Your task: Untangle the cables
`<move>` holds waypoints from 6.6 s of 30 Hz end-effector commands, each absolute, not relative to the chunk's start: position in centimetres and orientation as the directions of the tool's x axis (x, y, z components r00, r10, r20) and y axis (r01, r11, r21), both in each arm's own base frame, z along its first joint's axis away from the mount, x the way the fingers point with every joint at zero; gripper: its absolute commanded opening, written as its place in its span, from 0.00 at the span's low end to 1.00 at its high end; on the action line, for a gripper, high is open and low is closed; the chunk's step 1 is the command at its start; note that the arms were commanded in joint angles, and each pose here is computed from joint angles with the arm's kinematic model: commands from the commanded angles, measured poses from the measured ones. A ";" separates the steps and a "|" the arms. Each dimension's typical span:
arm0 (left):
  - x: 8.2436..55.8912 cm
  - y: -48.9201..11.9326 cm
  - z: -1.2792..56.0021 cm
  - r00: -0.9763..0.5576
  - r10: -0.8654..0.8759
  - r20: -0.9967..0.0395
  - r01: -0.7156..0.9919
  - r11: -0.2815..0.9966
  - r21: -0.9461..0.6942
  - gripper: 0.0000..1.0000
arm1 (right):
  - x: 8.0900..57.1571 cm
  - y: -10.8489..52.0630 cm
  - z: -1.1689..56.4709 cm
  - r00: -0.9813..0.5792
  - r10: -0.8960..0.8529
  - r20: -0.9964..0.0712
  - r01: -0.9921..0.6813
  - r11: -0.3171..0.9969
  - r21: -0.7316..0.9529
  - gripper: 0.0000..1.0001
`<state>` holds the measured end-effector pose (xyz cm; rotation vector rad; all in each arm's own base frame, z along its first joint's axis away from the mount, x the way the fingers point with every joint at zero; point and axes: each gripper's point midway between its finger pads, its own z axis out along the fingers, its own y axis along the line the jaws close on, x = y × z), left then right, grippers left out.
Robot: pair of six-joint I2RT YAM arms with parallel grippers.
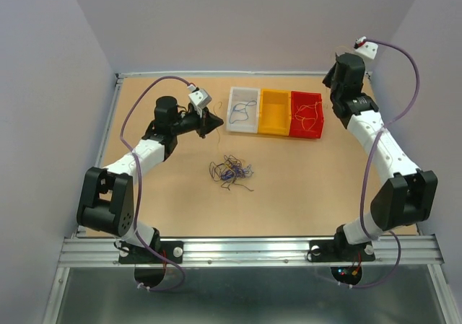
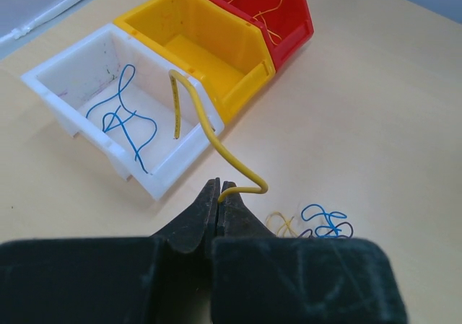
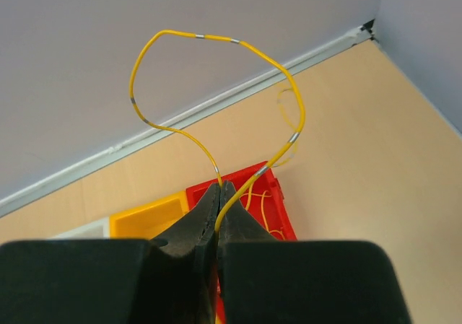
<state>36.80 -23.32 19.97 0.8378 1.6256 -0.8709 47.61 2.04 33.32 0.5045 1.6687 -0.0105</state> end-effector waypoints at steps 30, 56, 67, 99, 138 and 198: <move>36.2 -23.5 23.2 -0.072 0.072 -0.995 0.883 0.468 -0.030 0.00 | 49.3 2.0 19.3 -0.017 0.222 -0.975 0.579 0.797 0.171 0.00; 35.3 -23.7 23.8 -0.042 0.074 -0.996 0.892 0.452 -0.004 0.00 | 52.9 5.9 4.9 -0.475 0.327 -0.817 0.384 0.912 0.143 0.01; 35.0 -23.9 23.9 -0.024 0.081 -0.996 0.890 0.456 0.016 0.00 | 52.3 5.7 10.8 -0.462 0.330 -0.823 0.369 0.915 0.160 0.41; 34.7 -24.3 24.0 0.013 0.104 -0.995 0.878 0.475 0.061 0.00 | 43.8 10.3 16.0 -0.456 0.359 -0.814 0.262 0.929 0.262 0.80; 34.5 -24.6 23.7 0.029 0.120 -0.992 0.877 0.473 0.083 0.00 | 47.5 10.6 14.4 -0.454 0.475 -0.754 0.232 0.880 0.415 0.00; 33.9 -25.3 23.5 0.054 0.148 -0.988 0.872 0.475 0.119 0.00 | 52.7 6.3 6.8 -0.463 0.440 -0.769 0.369 0.885 0.284 0.00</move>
